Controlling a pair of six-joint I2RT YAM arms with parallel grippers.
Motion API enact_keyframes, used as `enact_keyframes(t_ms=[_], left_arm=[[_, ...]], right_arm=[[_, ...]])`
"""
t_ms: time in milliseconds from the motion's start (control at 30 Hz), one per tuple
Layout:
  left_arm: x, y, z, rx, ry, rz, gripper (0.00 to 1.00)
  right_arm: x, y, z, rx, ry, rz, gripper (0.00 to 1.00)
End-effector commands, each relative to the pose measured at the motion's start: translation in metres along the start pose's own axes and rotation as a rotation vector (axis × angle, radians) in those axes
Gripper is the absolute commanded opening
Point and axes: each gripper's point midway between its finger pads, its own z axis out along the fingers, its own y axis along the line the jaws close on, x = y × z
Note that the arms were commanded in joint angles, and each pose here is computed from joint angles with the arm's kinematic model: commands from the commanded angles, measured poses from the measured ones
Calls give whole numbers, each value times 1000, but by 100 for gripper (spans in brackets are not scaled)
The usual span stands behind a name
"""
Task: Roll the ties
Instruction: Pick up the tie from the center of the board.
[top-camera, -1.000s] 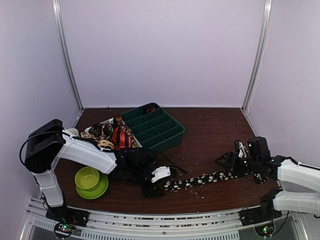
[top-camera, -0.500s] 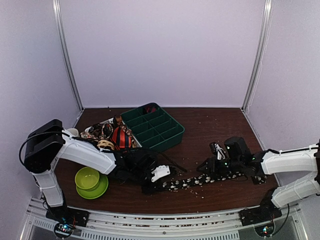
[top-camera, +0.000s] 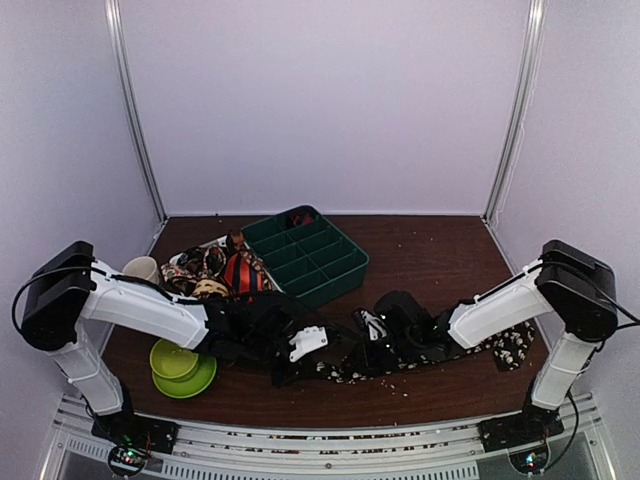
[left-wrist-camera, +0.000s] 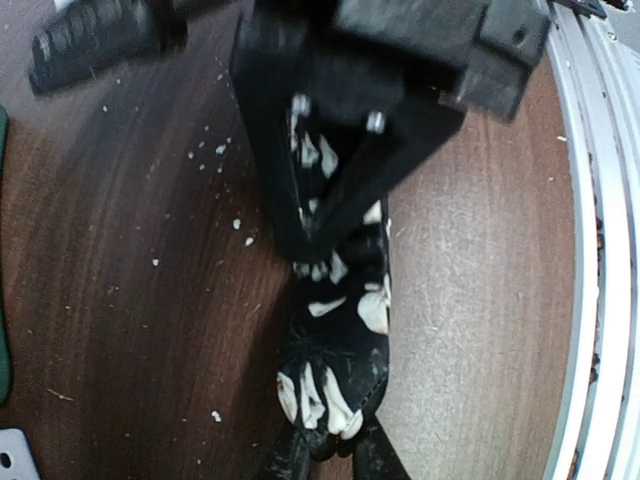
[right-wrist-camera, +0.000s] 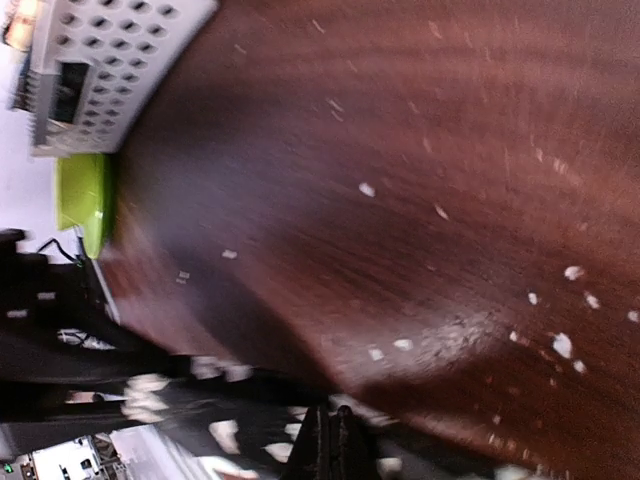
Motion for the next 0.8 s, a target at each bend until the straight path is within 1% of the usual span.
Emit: enact_keyframes(t_ms=[0,167,300,400,567,633,767], left_arm=[[-25,1,-20,-17,-100,11,14],[-46,0,-27,-7,-159,24,10],[-44,3,-23,-16,-127,40,8],[-43,3,-23,-16,-115,50,8],[-46,3,-23,-7,-105,65,10],[-50,2,-20,2,-101,68,10],[-57,2,-10,26,-97,80,11]], right_arm=[[9,-5,20,-22,28,42,0],[-1,29,31,-93,15,27,0],[-9,46,25,-119,-4,12,0],[-9,38,12,-98,-15,-2,4],[-12,13,-25,-85,-82,15,11],[-13,5,-37,-70,-102,17,12],[-15,-2,-56,-71,-130,20,17]])
